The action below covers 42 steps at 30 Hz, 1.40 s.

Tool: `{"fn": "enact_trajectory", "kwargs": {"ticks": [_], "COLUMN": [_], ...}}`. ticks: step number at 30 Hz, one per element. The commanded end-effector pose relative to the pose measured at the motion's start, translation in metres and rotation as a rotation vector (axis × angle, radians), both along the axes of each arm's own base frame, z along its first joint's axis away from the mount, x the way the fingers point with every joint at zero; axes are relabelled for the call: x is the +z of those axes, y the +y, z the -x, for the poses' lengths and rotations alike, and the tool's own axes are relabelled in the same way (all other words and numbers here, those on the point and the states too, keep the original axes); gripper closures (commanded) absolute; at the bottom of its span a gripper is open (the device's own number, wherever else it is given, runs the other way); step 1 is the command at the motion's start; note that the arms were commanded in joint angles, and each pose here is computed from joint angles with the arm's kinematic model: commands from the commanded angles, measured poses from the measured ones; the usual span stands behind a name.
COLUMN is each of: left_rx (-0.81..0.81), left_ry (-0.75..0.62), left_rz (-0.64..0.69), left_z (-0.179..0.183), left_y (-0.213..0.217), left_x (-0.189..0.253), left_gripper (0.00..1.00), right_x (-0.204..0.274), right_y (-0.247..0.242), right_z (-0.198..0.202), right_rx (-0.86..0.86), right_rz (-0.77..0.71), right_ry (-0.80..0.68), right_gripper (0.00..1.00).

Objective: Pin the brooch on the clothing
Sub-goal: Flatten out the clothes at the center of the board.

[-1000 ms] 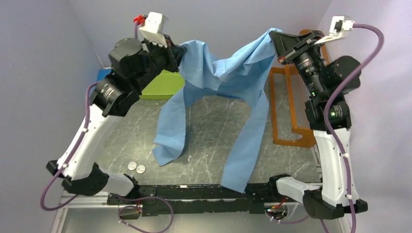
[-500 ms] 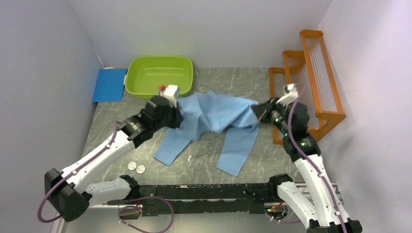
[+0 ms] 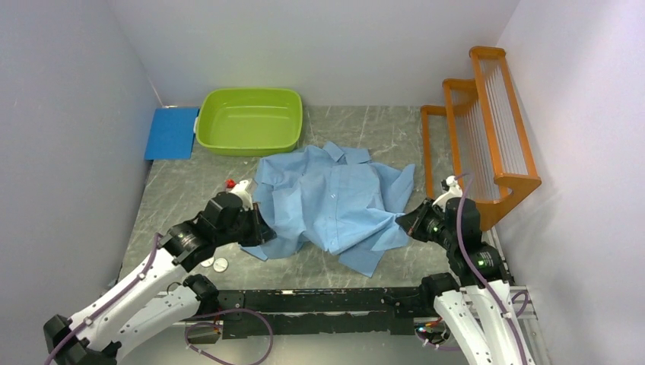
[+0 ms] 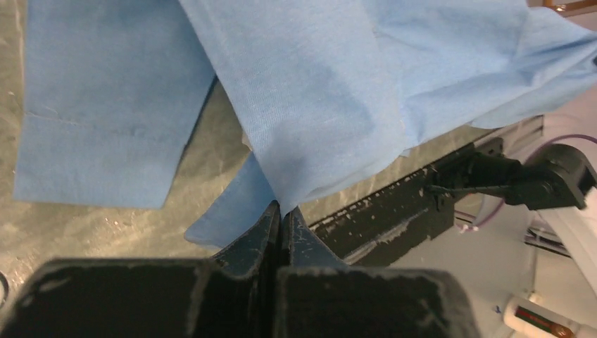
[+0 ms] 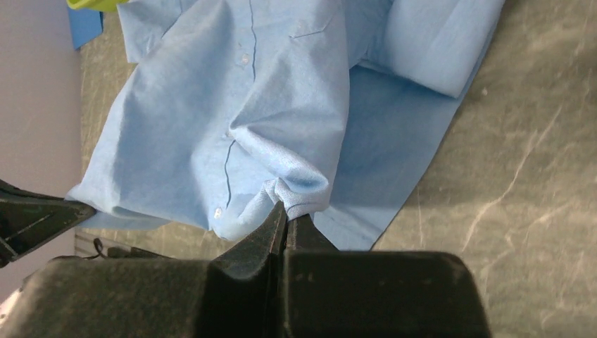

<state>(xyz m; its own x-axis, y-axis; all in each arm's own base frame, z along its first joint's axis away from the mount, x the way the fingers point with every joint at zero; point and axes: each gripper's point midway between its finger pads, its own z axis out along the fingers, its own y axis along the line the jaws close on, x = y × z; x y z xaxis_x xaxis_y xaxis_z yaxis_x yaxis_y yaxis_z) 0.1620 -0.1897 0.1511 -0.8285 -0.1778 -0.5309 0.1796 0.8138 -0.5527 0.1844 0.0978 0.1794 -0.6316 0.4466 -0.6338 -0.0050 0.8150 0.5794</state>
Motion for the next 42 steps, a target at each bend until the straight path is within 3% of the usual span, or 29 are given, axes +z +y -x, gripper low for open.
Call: {"fn": "enact_trajectory", "kwargs": {"ticks": [1, 9, 12, 13, 14, 16, 19, 21, 24, 30, 36, 42], "left_rx": [-0.001, 0.031, 0.029, 0.026, 0.022, 0.029, 0.061, 0.069, 0.078, 0.008, -0.069, -0.133], "left_ry": [0.039, 0.058, 0.082, 0.083, 0.08, 0.06, -0.006, -0.05, -0.086, -0.087, -0.042, -0.016], "left_rz": [0.075, 0.0, -0.022, -0.023, -0.026, -0.04, -0.065, -0.086, -0.121, -0.148, -0.129, -0.008], "left_z": [0.021, 0.033, 0.04, 0.042, 0.044, 0.045, 0.041, 0.037, 0.026, 0.001, -0.02, -0.036], "left_y": [0.003, 0.025, 0.031, 0.032, 0.033, 0.04, 0.052, 0.058, 0.06, 0.033, -0.001, -0.029], "left_x": [0.023, 0.044, 0.047, 0.051, 0.055, 0.064, 0.079, 0.088, 0.093, 0.08, 0.053, 0.041], "left_gripper": [0.97, 0.97, 0.97, 0.92, 0.83, 0.47, 0.14, 0.07, 0.06, 0.06, 0.06, 0.06], "right_x": [0.017, 0.048, 0.052, 0.05, 0.048, 0.05, 0.069, 0.082, 0.084, 0.042, 0.024, 0.013], "right_y": [-0.002, -0.024, -0.027, -0.029, -0.032, -0.04, -0.045, -0.04, -0.021, 0.032, 0.04, 0.056], "right_z": [0.015, 0.047, 0.059, 0.062, 0.065, 0.069, 0.068, 0.061, 0.048, 0.007, -0.044, -0.087], "right_rx": [-0.05, -0.2, -0.217, -0.223, -0.237, -0.28, -0.286, -0.243, -0.126, 0.153, 0.17, 0.145], "right_rz": [-0.051, -0.099, -0.117, -0.114, -0.102, -0.087, -0.092, -0.094, -0.101, -0.153, -0.061, 0.133], "right_ry": [0.047, 0.015, 0.006, 0.01, 0.02, 0.012, -0.081, -0.162, -0.202, -0.079, -0.028, -0.034], "right_gripper": [1.0, 0.99, 0.82, 0.69, 0.53, 0.3, 0.13, 0.11, 0.11, 0.15, 0.17, 0.17]}}
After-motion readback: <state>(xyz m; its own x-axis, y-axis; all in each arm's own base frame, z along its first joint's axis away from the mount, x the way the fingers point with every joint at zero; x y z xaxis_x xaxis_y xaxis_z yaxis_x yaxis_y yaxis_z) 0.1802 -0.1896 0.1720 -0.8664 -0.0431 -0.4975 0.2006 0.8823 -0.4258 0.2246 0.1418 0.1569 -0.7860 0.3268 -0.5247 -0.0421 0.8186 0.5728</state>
